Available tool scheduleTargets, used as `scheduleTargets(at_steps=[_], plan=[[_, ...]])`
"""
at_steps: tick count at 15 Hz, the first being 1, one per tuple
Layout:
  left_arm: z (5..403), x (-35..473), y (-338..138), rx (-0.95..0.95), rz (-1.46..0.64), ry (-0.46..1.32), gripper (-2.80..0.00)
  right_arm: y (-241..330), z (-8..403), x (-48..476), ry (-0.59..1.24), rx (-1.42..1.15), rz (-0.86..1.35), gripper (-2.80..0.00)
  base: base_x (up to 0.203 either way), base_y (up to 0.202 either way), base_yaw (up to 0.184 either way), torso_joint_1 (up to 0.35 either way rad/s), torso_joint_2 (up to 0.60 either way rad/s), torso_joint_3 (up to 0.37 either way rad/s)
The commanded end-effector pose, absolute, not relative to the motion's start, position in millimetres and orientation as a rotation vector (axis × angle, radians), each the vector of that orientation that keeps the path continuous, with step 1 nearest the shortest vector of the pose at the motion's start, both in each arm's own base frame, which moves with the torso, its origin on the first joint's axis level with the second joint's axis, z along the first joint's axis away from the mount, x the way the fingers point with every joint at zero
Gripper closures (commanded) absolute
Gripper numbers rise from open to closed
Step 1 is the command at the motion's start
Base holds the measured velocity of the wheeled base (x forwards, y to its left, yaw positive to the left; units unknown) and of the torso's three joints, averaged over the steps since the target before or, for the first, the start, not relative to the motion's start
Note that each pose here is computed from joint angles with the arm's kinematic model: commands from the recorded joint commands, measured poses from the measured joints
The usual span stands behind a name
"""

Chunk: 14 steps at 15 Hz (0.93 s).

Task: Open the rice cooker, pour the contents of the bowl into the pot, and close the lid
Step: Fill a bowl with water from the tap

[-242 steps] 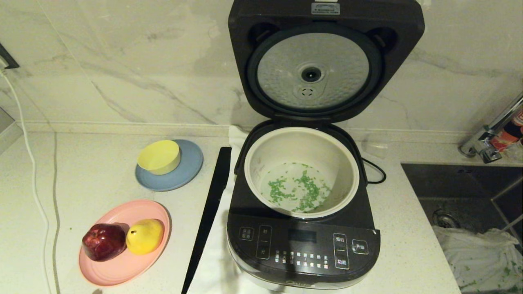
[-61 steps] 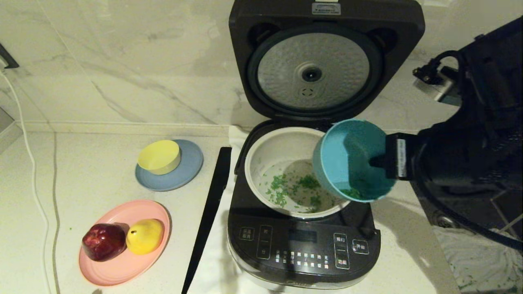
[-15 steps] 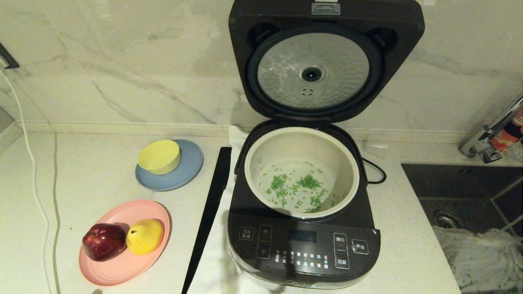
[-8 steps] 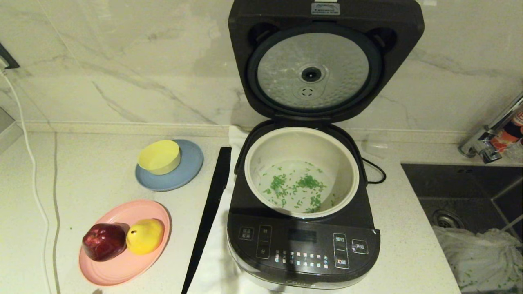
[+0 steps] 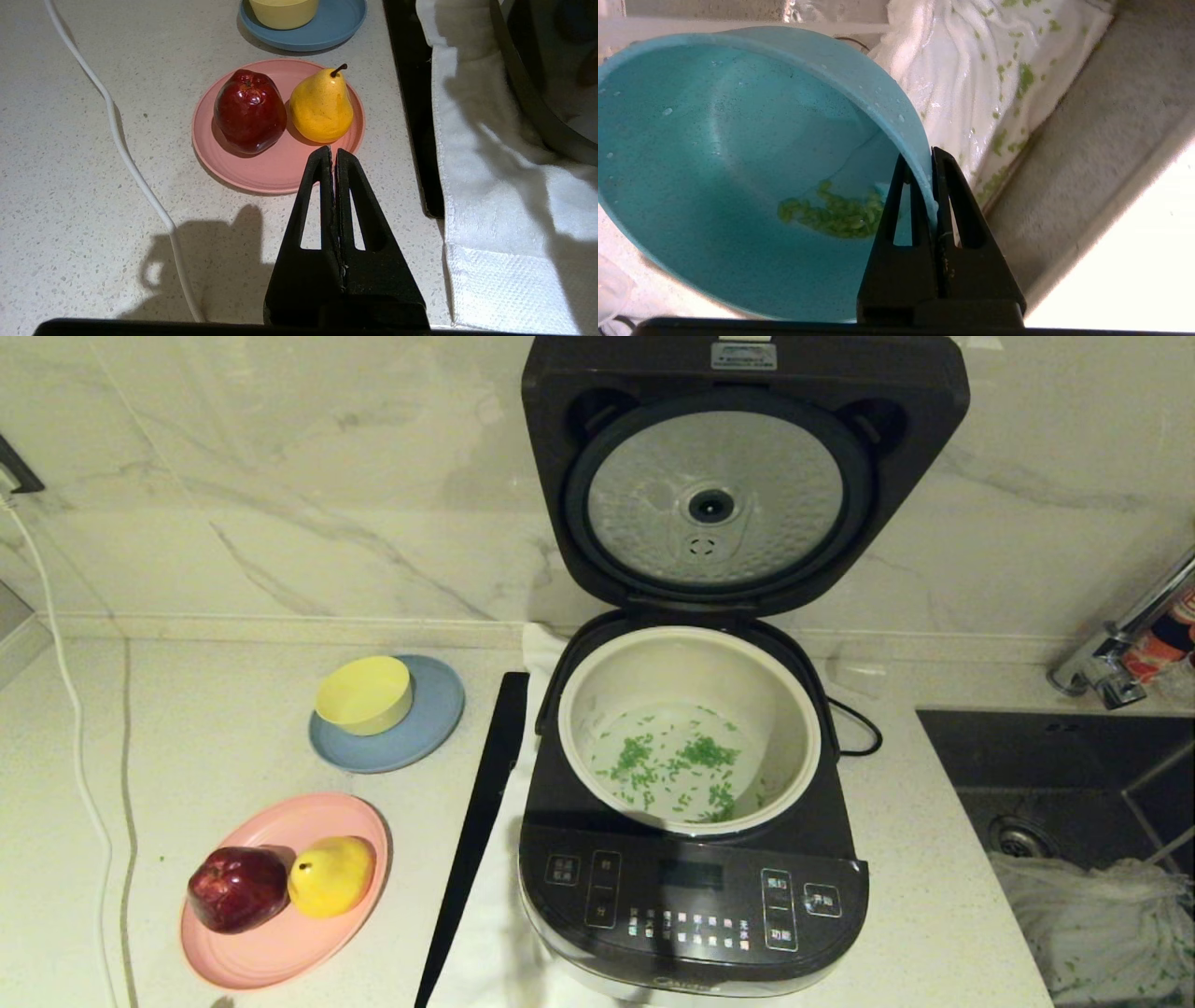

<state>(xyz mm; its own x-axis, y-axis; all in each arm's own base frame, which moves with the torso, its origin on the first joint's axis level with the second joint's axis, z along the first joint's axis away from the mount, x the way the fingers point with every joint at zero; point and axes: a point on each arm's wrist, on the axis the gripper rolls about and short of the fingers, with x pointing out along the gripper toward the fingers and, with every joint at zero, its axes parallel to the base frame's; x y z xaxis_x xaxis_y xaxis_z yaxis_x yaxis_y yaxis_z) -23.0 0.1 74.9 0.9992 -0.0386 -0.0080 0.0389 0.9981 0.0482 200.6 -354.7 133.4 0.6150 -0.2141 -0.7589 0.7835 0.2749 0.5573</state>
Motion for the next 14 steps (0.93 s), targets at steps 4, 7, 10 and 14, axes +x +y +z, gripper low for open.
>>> scheduleTargets(at_steps=[4,7,10,14], plan=[[74.8,-23.0,0.1,0.049,-0.04,0.007,0.0,-367.4,124.7,219.2,0.611,1.11,-0.723,0.0,0.0,0.0,0.0,0.0,0.0,0.0],[74.8,-23.0,0.0,0.049,-0.039,0.007,0.0,-367.9,121.6,231.8,0.616,1.106,-0.707,0.0,0.0,0.0,0.0,0.0,0.0,0.0],[74.8,-23.0,0.0,0.049,-0.039,0.007,0.0,-372.2,122.4,242.8,0.594,1.114,-0.706,0.0,0.0,0.0,0.0,0.0,0.0,0.0],[74.8,-23.0,0.0,0.049,-0.039,0.007,0.0,-374.2,120.6,257.8,0.584,1.114,-0.693,0.0,0.0,0.0,0.0,0.0,0.0,0.0]])
